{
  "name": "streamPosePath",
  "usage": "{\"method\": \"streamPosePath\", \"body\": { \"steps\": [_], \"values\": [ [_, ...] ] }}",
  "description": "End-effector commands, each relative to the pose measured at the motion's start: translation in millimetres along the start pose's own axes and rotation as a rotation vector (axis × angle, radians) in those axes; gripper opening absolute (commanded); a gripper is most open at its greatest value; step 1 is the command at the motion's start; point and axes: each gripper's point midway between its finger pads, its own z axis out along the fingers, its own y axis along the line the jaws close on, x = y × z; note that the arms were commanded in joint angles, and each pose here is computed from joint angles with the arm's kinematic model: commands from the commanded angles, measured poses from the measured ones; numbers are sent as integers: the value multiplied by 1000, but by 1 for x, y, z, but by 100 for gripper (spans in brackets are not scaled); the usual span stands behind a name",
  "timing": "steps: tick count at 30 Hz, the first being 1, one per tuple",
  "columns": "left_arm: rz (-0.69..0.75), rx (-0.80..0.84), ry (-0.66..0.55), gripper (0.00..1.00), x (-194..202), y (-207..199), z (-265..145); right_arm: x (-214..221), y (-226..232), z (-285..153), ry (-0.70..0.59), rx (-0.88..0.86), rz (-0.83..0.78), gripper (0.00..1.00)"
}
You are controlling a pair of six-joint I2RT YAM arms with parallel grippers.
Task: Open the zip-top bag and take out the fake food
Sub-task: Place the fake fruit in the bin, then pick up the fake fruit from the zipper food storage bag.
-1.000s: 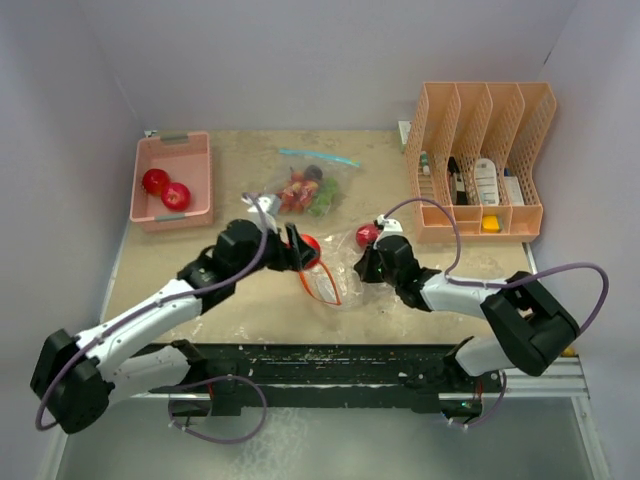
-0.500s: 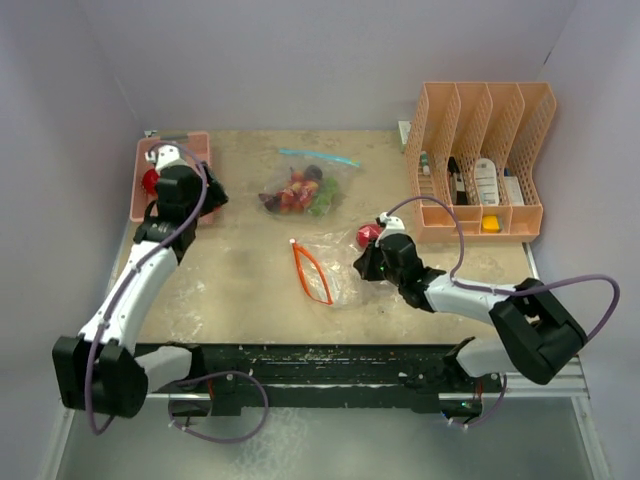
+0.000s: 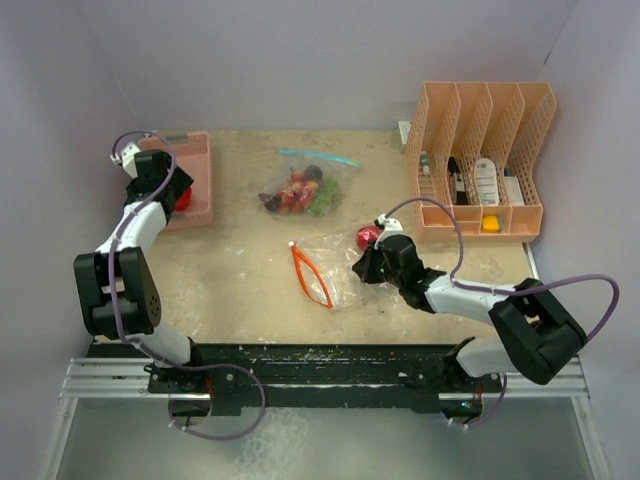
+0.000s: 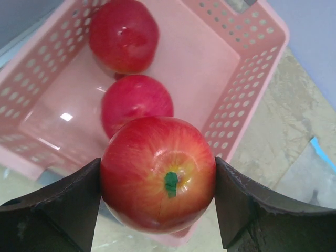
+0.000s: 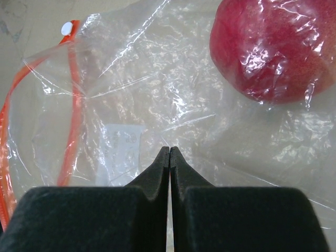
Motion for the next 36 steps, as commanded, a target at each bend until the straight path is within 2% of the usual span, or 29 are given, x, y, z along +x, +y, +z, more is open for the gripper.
{"method": "streamPosePath", "body": {
  "steps": [1,7,14,19,22,25,26,27,28,30,33,36],
  "values": [
    [-59,113,-78,70,-29,-36,10,-8,8,-1,-24,-38,-15,0],
    [-61,170,-50,100,-28,-52,15,-3,3,-5,-22,-26,-16,0],
    [-61,256,-70,99,-43,-66,-15,-2,4,-5,-16,-33,-14,0],
    [-40,385,-67,100,-35,-88,-65,-19,14,-17,-52,-51,-23,0],
    [41,474,-19,95,8,-114,-104,-38,19,-28,-93,-48,-37,0],
    [92,587,94,88,77,-131,-141,-52,26,-38,-116,-49,-54,0],
    [96,615,128,84,99,-130,-152,-55,28,-42,-118,-50,-57,6],
    [93,650,155,78,117,-130,-164,-58,30,-45,-117,-50,-61,19],
    [97,686,194,74,140,-129,-178,-61,30,-49,-122,-46,-64,38],
    [87,727,254,65,171,-118,-195,-68,29,-57,-150,-34,-63,56],
    [81,740,326,51,203,-96,-211,-89,22,-74,-229,25,-74,69],
    [83,759,394,40,233,-76,-221,-106,3,-79,-262,143,-76,73]
  ]
}}
